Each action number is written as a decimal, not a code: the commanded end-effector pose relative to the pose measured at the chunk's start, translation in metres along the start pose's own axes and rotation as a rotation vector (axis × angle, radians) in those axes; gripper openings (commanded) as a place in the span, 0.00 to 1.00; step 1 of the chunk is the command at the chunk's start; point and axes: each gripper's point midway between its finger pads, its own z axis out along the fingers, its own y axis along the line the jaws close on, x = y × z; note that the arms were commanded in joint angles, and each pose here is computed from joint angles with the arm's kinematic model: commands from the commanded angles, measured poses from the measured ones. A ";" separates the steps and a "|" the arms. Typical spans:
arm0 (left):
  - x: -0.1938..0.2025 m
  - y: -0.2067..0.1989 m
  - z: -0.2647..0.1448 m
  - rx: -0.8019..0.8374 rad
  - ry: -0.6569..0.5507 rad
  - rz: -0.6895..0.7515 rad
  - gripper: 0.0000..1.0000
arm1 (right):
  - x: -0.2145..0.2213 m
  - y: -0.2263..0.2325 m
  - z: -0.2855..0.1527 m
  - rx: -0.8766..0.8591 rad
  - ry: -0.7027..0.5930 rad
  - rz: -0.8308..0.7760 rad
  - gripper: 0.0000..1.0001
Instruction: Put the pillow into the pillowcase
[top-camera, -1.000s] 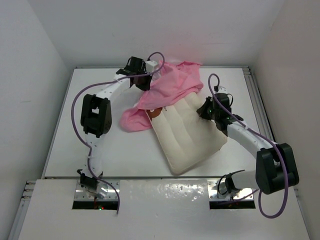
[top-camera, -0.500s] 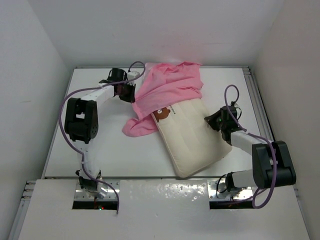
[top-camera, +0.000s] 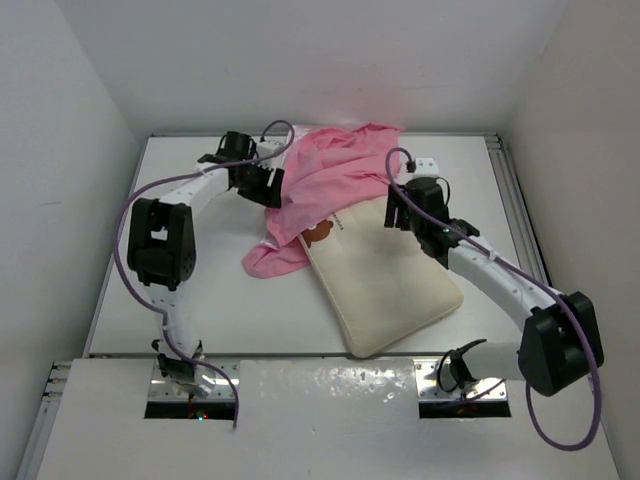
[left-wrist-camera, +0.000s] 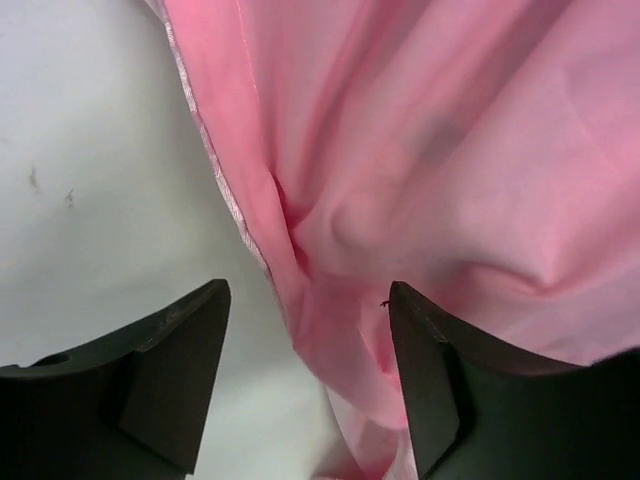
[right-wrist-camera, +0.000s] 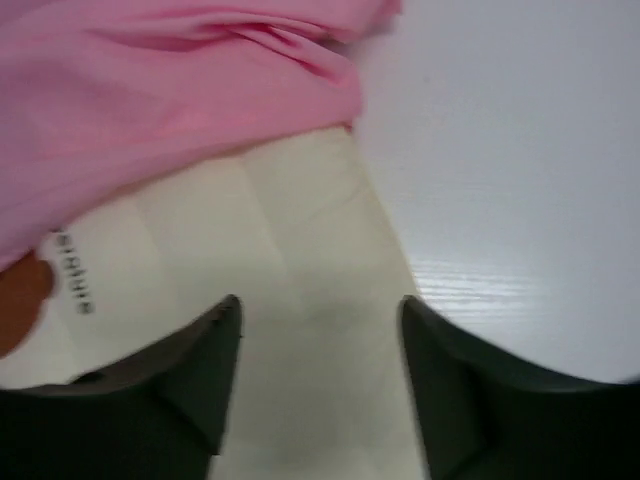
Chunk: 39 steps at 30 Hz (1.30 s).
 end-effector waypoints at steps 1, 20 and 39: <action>-0.035 -0.014 -0.054 -0.009 -0.123 0.068 0.63 | -0.021 0.032 -0.017 -0.069 -0.032 -0.305 0.52; 0.112 -0.036 -0.021 -0.039 0.108 0.023 0.77 | 0.150 0.139 -0.029 -0.227 0.256 -0.620 0.99; 0.048 -0.125 -0.064 0.261 0.022 0.272 0.00 | -0.059 0.285 -0.054 -0.801 -0.057 0.030 0.00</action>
